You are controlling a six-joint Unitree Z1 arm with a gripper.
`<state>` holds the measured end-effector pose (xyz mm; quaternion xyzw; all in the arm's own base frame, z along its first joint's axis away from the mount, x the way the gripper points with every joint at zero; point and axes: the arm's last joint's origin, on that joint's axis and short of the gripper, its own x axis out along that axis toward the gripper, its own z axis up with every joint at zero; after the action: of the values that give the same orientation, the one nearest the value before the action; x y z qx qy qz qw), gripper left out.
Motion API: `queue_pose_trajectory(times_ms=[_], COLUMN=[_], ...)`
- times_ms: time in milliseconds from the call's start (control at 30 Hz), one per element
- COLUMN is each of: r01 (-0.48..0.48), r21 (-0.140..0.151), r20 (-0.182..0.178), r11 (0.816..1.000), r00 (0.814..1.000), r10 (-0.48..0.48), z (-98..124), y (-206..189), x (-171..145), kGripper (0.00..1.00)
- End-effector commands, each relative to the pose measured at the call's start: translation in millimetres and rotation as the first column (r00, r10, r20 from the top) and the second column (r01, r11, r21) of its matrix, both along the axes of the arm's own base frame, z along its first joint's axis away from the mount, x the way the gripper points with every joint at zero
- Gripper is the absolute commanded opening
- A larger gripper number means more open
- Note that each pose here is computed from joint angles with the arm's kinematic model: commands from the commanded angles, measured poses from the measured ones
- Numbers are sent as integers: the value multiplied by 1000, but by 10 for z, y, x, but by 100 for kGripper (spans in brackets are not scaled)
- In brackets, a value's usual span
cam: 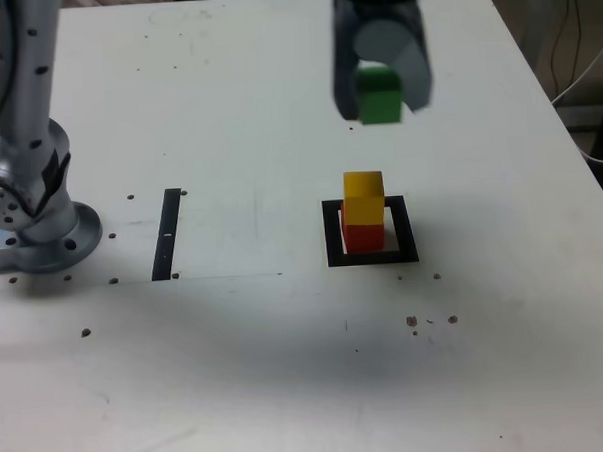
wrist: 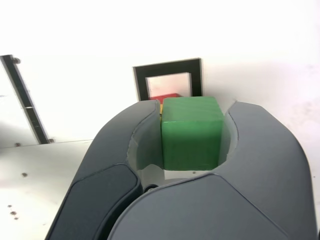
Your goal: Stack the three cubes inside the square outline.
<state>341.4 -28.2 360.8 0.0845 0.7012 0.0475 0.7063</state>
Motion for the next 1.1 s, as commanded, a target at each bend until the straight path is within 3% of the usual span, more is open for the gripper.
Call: queue_pose_trajectory(times_ms=[0, 133, 300, 400, 667, 1067], r01=[-22, -57, -81, -89, -102, -96], r21=[-7, -35, -94, -110, -104, -70], r20=[11, -3, 6, 13, 7, 8], r11=[1000, 998, 992, 990, 989, 993], r00=[1000, 998, 997, 996, 995, 995], r10=[22, 57, 82, 91, 103, 97], z=[35, -93, -233, -284, -368, -486], y=[42, 54, 20, -8, -49, -212], x=[-98, -135, -140, -127, -109, -105], kGripper=[7, 7, 7, 7, 8, 8])
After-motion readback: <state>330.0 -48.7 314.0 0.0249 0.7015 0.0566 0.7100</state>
